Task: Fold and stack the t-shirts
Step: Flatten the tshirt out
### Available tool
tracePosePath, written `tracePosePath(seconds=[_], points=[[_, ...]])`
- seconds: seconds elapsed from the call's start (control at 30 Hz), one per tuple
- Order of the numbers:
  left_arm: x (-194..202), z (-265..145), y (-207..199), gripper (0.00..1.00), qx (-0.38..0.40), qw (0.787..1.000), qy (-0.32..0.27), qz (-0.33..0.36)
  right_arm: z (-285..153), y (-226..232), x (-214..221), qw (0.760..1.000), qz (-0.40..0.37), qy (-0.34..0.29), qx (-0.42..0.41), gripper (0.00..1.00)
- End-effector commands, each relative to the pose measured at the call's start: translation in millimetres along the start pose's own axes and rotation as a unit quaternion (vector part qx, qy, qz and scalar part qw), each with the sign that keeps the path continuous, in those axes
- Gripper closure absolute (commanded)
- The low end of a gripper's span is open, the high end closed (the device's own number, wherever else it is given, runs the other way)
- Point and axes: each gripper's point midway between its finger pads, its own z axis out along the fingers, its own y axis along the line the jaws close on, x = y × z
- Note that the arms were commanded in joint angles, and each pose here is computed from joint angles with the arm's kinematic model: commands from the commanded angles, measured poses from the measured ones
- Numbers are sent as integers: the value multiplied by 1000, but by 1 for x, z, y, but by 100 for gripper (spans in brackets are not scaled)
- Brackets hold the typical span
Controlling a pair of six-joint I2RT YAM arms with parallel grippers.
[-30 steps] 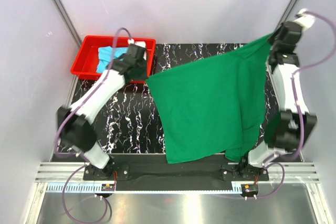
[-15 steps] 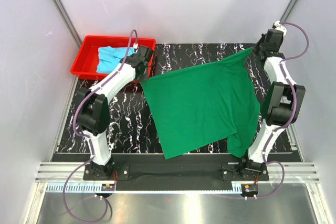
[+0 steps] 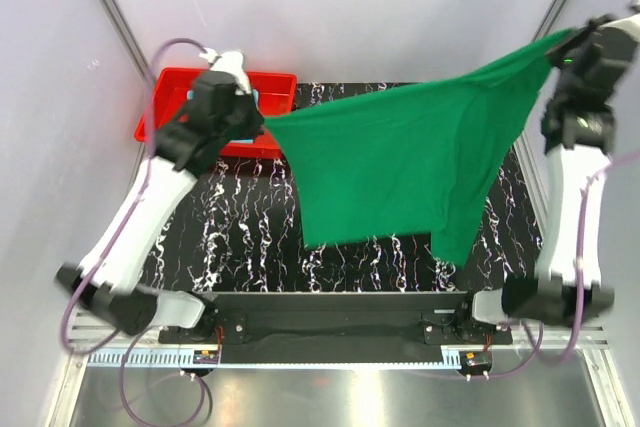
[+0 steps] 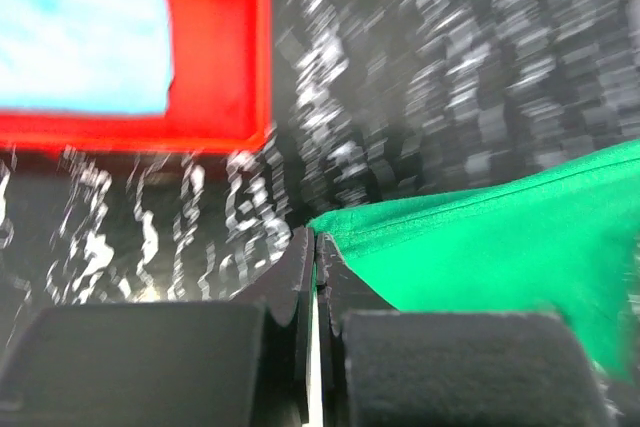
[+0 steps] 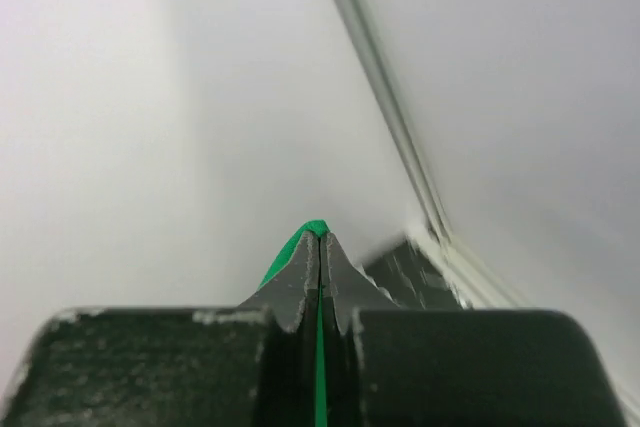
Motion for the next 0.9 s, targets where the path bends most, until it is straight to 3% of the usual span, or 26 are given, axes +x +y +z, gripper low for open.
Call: tracePosePath(seconds=[0.0,0.23,0.37,0.5,0.67,0.8,0.87], points=[[-33,-64,-18,100,77,995,-65,-11,-88,-3,-128,985,62,-163,19,100],[-54,-170,-34,100,166,974,-155,-1,-252,-22,-221,946,121,-301,5,100],[-57,-215,-26,100,176,966,-190,-3,-323,-30,-260,926,123,-357,-2,100],[-68,-246,-18,100,173,959,-223,-9,-357,-33,-274,923,111,-369,-3,100],[-72,-244,-15,100,160,961,-226,-7,-339,-31,-270,931,87,-354,7,100],[-53,-187,-19,100,128,977,-169,-8,-252,-20,-226,957,37,-288,15,100],[-33,-142,-21,100,110,985,-131,4,-196,-20,-183,969,13,-246,19,100]])
